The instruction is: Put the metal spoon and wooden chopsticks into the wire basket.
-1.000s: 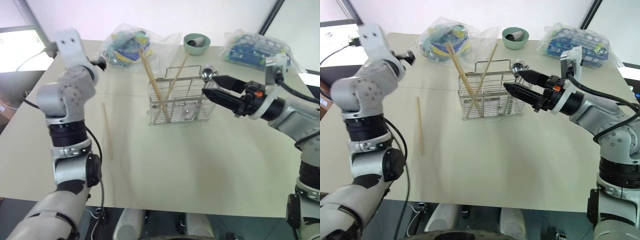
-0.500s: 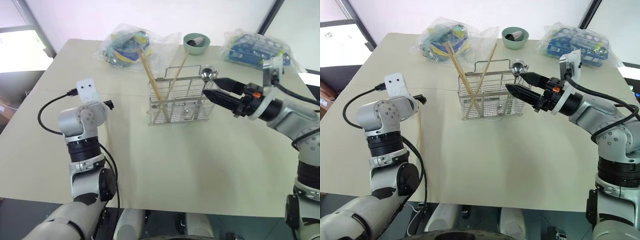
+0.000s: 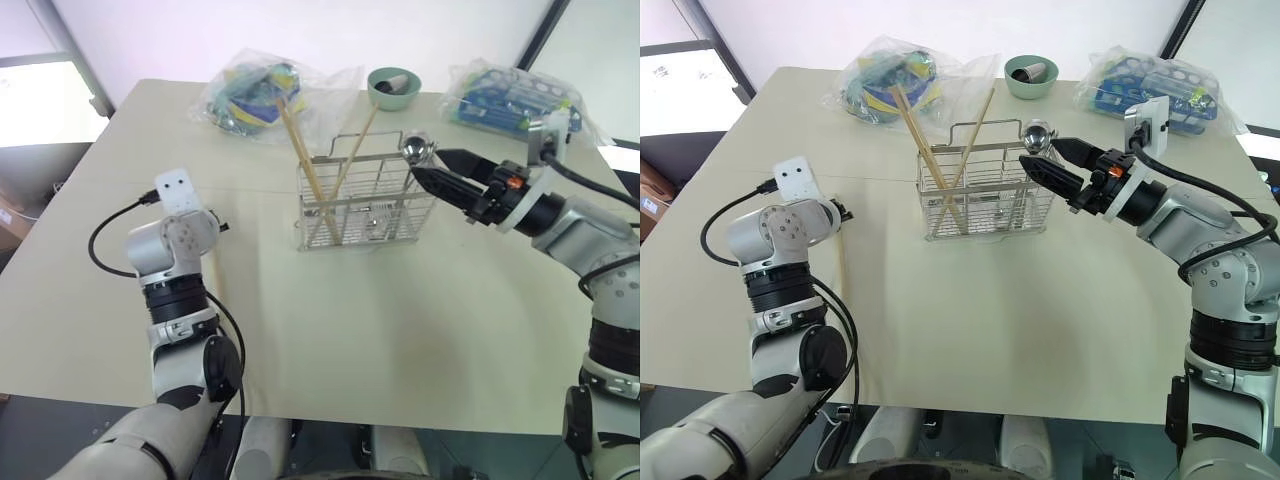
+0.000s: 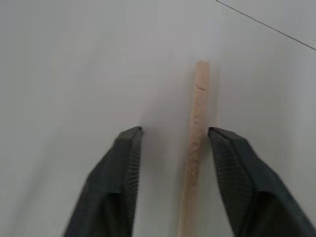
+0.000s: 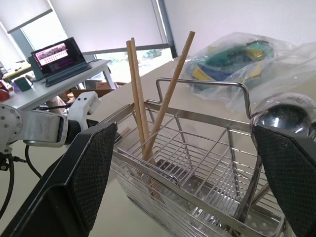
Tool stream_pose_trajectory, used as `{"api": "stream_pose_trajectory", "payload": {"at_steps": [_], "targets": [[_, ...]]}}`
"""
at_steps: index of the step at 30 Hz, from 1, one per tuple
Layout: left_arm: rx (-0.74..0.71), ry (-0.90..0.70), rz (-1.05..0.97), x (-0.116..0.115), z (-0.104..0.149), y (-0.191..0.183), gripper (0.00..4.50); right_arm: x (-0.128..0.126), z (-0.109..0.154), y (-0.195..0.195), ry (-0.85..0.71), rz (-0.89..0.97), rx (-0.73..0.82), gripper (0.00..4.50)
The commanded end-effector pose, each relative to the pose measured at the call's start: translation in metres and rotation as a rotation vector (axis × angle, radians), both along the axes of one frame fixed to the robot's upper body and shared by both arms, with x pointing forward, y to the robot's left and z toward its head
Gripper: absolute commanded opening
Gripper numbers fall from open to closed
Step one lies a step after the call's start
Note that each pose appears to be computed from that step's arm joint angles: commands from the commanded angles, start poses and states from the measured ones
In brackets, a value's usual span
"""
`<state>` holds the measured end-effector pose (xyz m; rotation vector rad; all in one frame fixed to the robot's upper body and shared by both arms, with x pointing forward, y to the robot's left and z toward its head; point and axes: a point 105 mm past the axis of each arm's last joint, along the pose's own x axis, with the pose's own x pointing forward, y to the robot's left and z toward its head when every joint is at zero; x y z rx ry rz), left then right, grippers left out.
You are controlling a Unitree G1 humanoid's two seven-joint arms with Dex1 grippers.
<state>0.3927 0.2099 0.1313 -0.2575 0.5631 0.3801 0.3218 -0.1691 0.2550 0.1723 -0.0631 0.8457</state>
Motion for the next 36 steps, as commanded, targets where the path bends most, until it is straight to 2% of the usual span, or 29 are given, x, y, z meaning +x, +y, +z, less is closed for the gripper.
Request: {"api": "stream_pose_trajectory", "payload": {"at_steps": [1,4,7,10,11,13,15,17,19,21,23,25,36], "targets": [[-0.004,-0.015,-0.018,0.002,0.003,-0.005,0.14,-0.001,0.019,-0.004,-0.068,-0.010,0.016,4.50],[0.031,-0.046,-0.005,0.004,0.009,0.001,0.06,0.000,0.018,-0.004,-0.067,-0.010,0.015,4.50],[0.166,-0.274,0.024,0.016,0.057,0.014,0.06,-0.001,0.018,-0.003,-0.065,-0.001,0.001,4.50],[0.201,-0.491,0.026,0.022,0.100,0.016,0.06,-0.003,0.017,-0.004,-0.062,0.005,-0.008,4.50],[0.150,-0.666,0.004,0.024,0.137,0.012,0.06,-0.006,0.017,-0.004,-0.057,0.021,-0.022,4.50],[0.066,-0.926,-0.058,0.021,0.194,0.003,0.06,-0.012,0.016,-0.004,-0.051,0.052,-0.048,4.50],[-0.016,-1.130,-0.186,0.011,0.241,-0.014,0.06,-0.018,0.015,-0.003,-0.048,0.084,-0.072,4.50],[-0.089,-1.263,-0.329,-0.002,0.275,-0.034,0.06,-0.023,0.015,-0.002,-0.046,0.108,-0.086,4.50],[-0.144,-1.332,-0.422,-0.011,0.295,-0.045,0.06,-0.025,0.014,-0.002,-0.045,0.111,-0.092,4.50],[-0.128,-1.412,-0.518,-0.026,0.315,-0.058,0.06,-0.025,0.013,-0.003,-0.044,0.104,-0.094,4.50],[-0.080,-1.448,-0.591,-0.035,0.323,-0.071,0.06,-0.026,0.012,-0.005,-0.045,0.096,-0.092,4.50],[-0.082,-1.443,-0.644,-0.036,0.320,-0.086,0.06,-0.026,0.012,-0.006,-0.048,0.080,-0.087,4.50],[-0.219,-1.295,-0.795,-0.023,0.265,-0.151,0.06,-0.029,0.010,-0.015,-0.056,0.006,-0.069,4.50]]}}
